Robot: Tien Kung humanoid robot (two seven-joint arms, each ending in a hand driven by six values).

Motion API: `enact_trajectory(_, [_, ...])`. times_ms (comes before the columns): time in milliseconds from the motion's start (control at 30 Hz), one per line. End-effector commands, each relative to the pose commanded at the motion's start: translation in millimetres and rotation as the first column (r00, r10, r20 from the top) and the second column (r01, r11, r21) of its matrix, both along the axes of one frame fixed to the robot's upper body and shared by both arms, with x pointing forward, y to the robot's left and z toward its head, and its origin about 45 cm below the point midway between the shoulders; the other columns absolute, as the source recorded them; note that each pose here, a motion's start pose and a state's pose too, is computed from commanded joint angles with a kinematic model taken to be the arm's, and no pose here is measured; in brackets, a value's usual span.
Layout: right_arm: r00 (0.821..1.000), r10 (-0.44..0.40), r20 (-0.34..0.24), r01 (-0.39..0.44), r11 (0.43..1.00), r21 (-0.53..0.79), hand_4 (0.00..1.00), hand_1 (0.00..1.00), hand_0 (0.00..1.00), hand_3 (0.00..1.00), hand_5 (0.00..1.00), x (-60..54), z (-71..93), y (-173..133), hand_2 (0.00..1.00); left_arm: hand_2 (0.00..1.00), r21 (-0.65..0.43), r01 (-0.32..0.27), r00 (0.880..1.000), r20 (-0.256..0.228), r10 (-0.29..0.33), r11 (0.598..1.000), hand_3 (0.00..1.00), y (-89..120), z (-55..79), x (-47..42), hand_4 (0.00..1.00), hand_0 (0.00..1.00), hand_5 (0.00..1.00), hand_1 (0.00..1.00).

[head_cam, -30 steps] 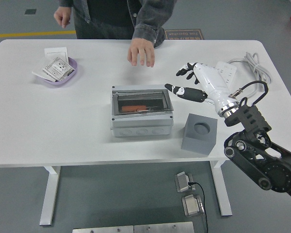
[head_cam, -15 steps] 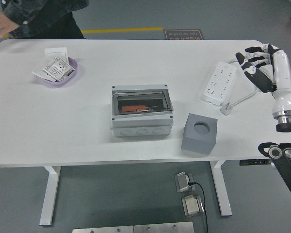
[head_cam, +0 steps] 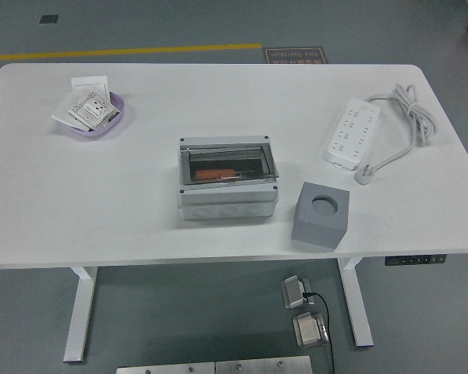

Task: Pick up the cylinder from the cube,place it in the box,flap close box

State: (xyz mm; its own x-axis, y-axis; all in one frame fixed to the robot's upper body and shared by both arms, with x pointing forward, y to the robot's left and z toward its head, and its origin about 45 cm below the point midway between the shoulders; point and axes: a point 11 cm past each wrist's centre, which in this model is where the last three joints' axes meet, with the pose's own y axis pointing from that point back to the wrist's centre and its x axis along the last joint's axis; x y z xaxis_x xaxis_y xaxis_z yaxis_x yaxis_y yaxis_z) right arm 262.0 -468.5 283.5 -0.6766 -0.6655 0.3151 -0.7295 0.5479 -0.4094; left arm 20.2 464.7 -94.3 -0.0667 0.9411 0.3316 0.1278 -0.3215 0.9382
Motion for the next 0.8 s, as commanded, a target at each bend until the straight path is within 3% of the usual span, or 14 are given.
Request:
enact_trajectory(133, [1.000, -0.018, 0.012, 0.018, 1.000, -0.003, 0.910, 0.472, 0.403, 0.564, 0.750, -2.9, 3.8, -5.0, 0.572, 0.464, -0.008, -0.001, 1.000, -0.021, 0.001, 1.000, 0.613, -3.3, -2.1, -11.1, 0.675, 0.635, 0.402, 0.655])
enact_trajectory(267, [1.000, -0.010, 0.002, 0.010, 1.000, -0.007, 0.908, 0.471, 0.411, 0.566, 0.755, -1.2, 1.8, -3.1, 0.569, 0.467, -0.015, -0.021, 0.999, -0.048, 0.020, 1.000, 0.613, -8.1, -4.9, -29.2, 0.675, 0.636, 0.399, 0.655])
enact_trajectory(367, [1.000, 0.001, -0.005, -0.001, 1.000, -0.009, 0.908, 0.471, 0.411, 0.566, 0.755, 2.3, 0.3, -0.2, 0.569, 0.467, -0.018, -0.035, 0.998, -0.056, 0.033, 0.999, 0.613, -10.9, -6.2, -37.1, 0.675, 0.636, 0.399, 0.655])
enact_trajectory(600, [0.999, 0.042, -0.026, -0.043, 0.999, -0.027, 0.908, 0.468, 0.424, 0.561, 0.759, 14.1, 0.5, 10.0, 0.559, 0.466, -0.022, -0.050, 0.997, -0.064, 0.049, 0.998, 0.613, -15.0, -7.9, -45.2, 0.673, 0.636, 0.396, 0.655])
enact_trajectory(800, [0.998, 0.060, -0.034, -0.061, 0.998, -0.022, 0.910, 0.470, 0.430, 0.558, 0.758, 17.8, -2.8, 15.3, 0.554, 0.466, -0.023, -0.059, 0.996, -0.075, 0.057, 0.998, 0.613, -16.6, -8.4, -51.3, 0.673, 0.636, 0.396, 0.654])
